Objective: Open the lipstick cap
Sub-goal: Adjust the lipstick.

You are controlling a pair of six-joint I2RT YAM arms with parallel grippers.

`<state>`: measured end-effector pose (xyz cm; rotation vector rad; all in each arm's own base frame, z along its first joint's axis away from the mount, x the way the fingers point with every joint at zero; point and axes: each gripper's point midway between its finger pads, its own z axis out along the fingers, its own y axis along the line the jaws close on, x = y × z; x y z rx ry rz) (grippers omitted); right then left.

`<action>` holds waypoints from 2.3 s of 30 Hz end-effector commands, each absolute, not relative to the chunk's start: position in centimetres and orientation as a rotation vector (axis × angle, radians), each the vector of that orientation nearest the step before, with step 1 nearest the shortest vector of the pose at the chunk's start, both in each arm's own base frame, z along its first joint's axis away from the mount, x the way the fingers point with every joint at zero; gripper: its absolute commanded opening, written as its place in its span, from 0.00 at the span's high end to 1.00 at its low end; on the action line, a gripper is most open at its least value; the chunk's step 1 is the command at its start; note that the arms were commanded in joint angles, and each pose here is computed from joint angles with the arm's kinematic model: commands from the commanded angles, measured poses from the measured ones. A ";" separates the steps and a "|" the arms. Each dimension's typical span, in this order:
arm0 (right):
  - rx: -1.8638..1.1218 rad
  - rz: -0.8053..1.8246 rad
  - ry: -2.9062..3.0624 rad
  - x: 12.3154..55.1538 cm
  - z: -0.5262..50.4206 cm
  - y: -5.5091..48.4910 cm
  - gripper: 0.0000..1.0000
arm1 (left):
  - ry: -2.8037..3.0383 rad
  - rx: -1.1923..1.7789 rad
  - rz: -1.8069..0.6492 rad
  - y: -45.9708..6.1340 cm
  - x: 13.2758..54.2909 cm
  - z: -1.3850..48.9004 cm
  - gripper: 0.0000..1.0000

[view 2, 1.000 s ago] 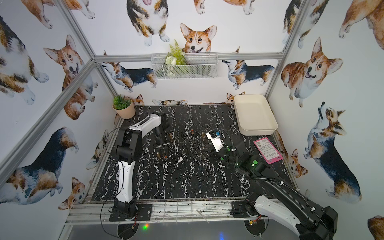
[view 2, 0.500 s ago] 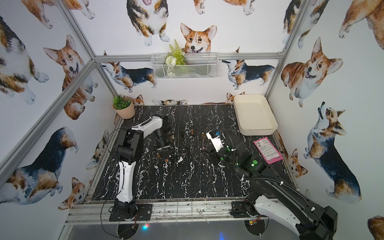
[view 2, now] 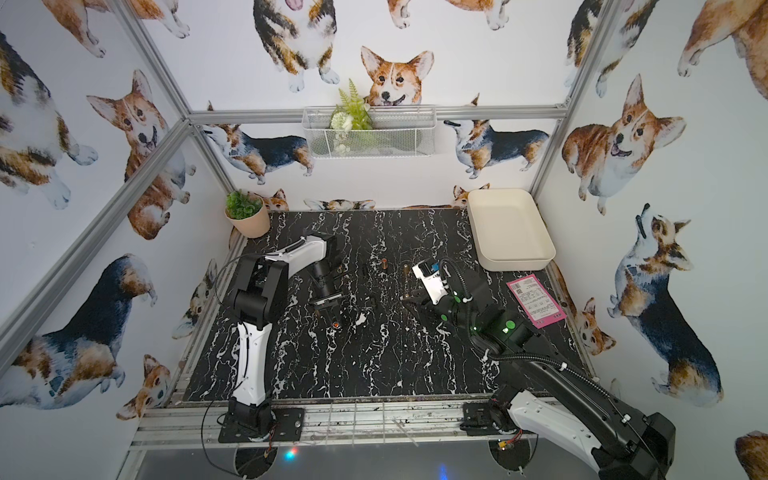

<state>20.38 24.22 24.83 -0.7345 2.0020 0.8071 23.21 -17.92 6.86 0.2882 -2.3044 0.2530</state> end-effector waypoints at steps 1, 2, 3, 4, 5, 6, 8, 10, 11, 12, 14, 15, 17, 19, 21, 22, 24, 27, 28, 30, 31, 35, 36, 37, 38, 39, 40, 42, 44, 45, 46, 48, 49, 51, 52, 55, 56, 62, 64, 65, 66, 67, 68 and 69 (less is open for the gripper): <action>-0.718 0.822 1.963 20.7 25.7 24.5 0.54 | -2.265 0.297 0.257 -18.1 22.8 7.5 0.85; -0.718 0.822 1.964 20.7 25.7 24.5 0.54 | -2.264 0.297 0.256 -18.1 22.8 7.4 0.85; -0.720 0.822 1.963 20.7 25.7 24.5 0.54 | -2.262 0.298 0.254 -18.1 22.7 7.4 0.84; -0.720 0.824 1.964 20.7 25.7 24.5 0.54 | -2.264 0.294 0.251 -18.0 22.7 7.4 0.84; -0.719 0.822 1.965 20.7 25.7 24.5 0.54 | -2.265 0.296 0.248 -18.0 22.7 7.4 0.84; -0.719 0.823 1.964 20.7 25.7 24.5 0.54 | -2.271 0.287 0.236 -17.9 22.7 7.4 0.84; -0.721 0.822 1.965 20.7 25.6 24.6 0.54 | -2.276 0.282 0.228 -17.8 22.8 7.4 0.83; -0.719 0.823 1.964 20.8 25.6 24.5 0.54 | -2.281 0.277 0.218 -17.7 22.9 7.4 0.83; -0.720 0.823 1.964 20.8 25.6 24.5 0.54 | -2.283 0.273 0.211 -17.7 22.8 7.3 0.83; -0.719 0.822 1.964 20.8 25.6 24.5 0.54 | -2.283 0.269 0.203 -17.7 22.8 7.3 0.83; -0.720 0.822 1.966 20.7 25.6 24.5 0.54 | -2.295 0.251 0.176 -17.6 22.8 7.1 0.83; -0.719 0.822 1.967 20.8 25.6 24.5 0.54 | -2.296 0.247 0.170 -17.7 22.8 7.1 0.83; -0.720 0.821 1.966 20.7 25.6 24.5 0.54 | -2.299 0.243 0.165 -17.7 22.7 7.0 0.83; -0.719 0.821 1.966 20.8 25.6 24.5 0.54 | -2.304 0.241 0.150 -17.5 22.6 6.9 0.83; -0.720 0.822 1.968 20.8 25.5 24.6 0.54 | -2.310 0.239 0.138 -17.3 22.5 6.8 0.82; -0.721 0.824 1.967 20.8 25.6 24.6 0.54 | -2.309 0.240 0.135 -17.2 22.4 6.8 0.82; -0.722 0.825 1.968 20.8 25.5 24.6 0.54 | -2.314 0.243 0.132 -17.1 22.3 6.6 0.82; -0.722 0.826 1.969 20.8 25.5 24.6 0.54 | -2.322 0.248 0.137 -17.1 22.2 6.4 0.82; -0.723 0.825 1.970 20.7 25.5 24.6 0.54 | -2.323 0.249 0.136 -17.1 22.2 6.5 0.82; -0.721 0.827 1.968 20.7 25.5 24.6 0.54 | -2.331 0.248 0.138 -17.0 22.2 6.8 0.82; -0.720 0.826 1.968 20.7 25.5 24.6 0.54 | -2.335 0.247 0.140 -17.0 22.3 6.9 0.82; -0.727 0.833 1.971 20.7 25.4 24.8 0.54 | -2.359 0.253 0.162 -17.1 22.7 7.6 0.82; -0.728 0.836 1.974 20.7 25.3 24.8 0.54 | -2.367 0.251 0.163 -17.1 22.8 8.0 0.82; -0.731 0.840 1.975 20.6 25.3 24.9 0.54 | -2.374 0.250 0.169 -17.2 23.0 8.4 0.82; -0.736 0.847 1.972 20.5 25.4 24.9 0.53 | -2.383 0.248 0.178 -17.3 23.1 8.9 0.82; -0.740 0.853 1.972 20.5 25.4 25.0 0.53 | -2.399 0.246 0.192 -17.4 23.3 9.9 0.82; -0.747 0.868 1.967 20.3 25.5 25.1 0.53 | -2.409 0.243 0.213 -17.6 23.4 10.7 0.81; -0.777 0.913 1.945 19.8 25.9 25.7 0.51 | -2.429 0.236 0.271 -18.1 23.5 12.5 0.81; -0.816 0.980 1.916 19.1 26.2 26.4 0.48 | -2.441 0.223 0.342 -18.7 23.1 14.3 0.82; -0.846 1.028 1.893 18.6 26.4 27.0 0.46 | -2.446 0.214 0.376 -19.0 22.6 15.3 0.82; -0.879 1.085 1.877 18.0 26.6 27.6 0.45 | -2.447 0.208 0.411 -19.3 22.2 16.0 0.82; -0.946 1.194 1.851 17.0 27.1 28.8 0.43 | -2.439 0.188 0.494 -20.3 20.9 17.6 0.82; -0.976 1.233 1.846 16.7 27.3 29.3 0.42 | -2.434 0.168 0.532 -20.8 20.0 18.5 0.82; -1.023 1.275 1.847 16.5 27.5 30.1 0.41 | -2.425 0.138 0.576 -21.5 18.8 19.6 0.83; -1.057 1.297 1.844 16.3 27.5 30.6 0.40 | -2.413 0.117 0.617 -22.2 17.9 20.3 0.83; -1.132 1.344 1.856 16.2 27.3 31.7 0.38 | -2.385 0.085 0.729 -23.7 16.4 22.4 0.84; -1.152 1.353 1.865 16.3 27.1 32.0 0.38 | -2.374 0.066 0.771 -24.2 16.0 23.4 0.84; -1.236 1.368 1.867 15.7 27.1 33.0 0.34 | -2.321 -0.005 0.923 -25.4 14.0 27.5 0.84; -1.257 1.392 1.843 15.2 27.6 33.3 0.34 | -2.299 -0.017 0.964 -25.6 13.4 28.2 0.84; -1.262 1.398 1.841 15.2 27.6 33.3 0.34 | -2.297 -0.021 0.974 -25.6 13.3 28.4 0.84; -1.262 1.399 1.843 15.1 27.6 33.3 0.35 | -2.287 -0.021 0.987 -25.6 13.2 28.6 0.84; -1.261 1.399 1.842 15.1 27.6 33.2 0.35 | -2.283 -0.025 0.994 -25.7 13.1 28.7 0.84; -1.260 1.399 1.842 15.0 27.5 33.1 0.35 | -2.278 -0.023 0.992 -25.7 13.0 28.7 0.84; -1.260 1.402 1.838 14.9 27.6 33.1 0.35 | -2.272 -0.019 0.991 -25.7 12.9 28.6 0.84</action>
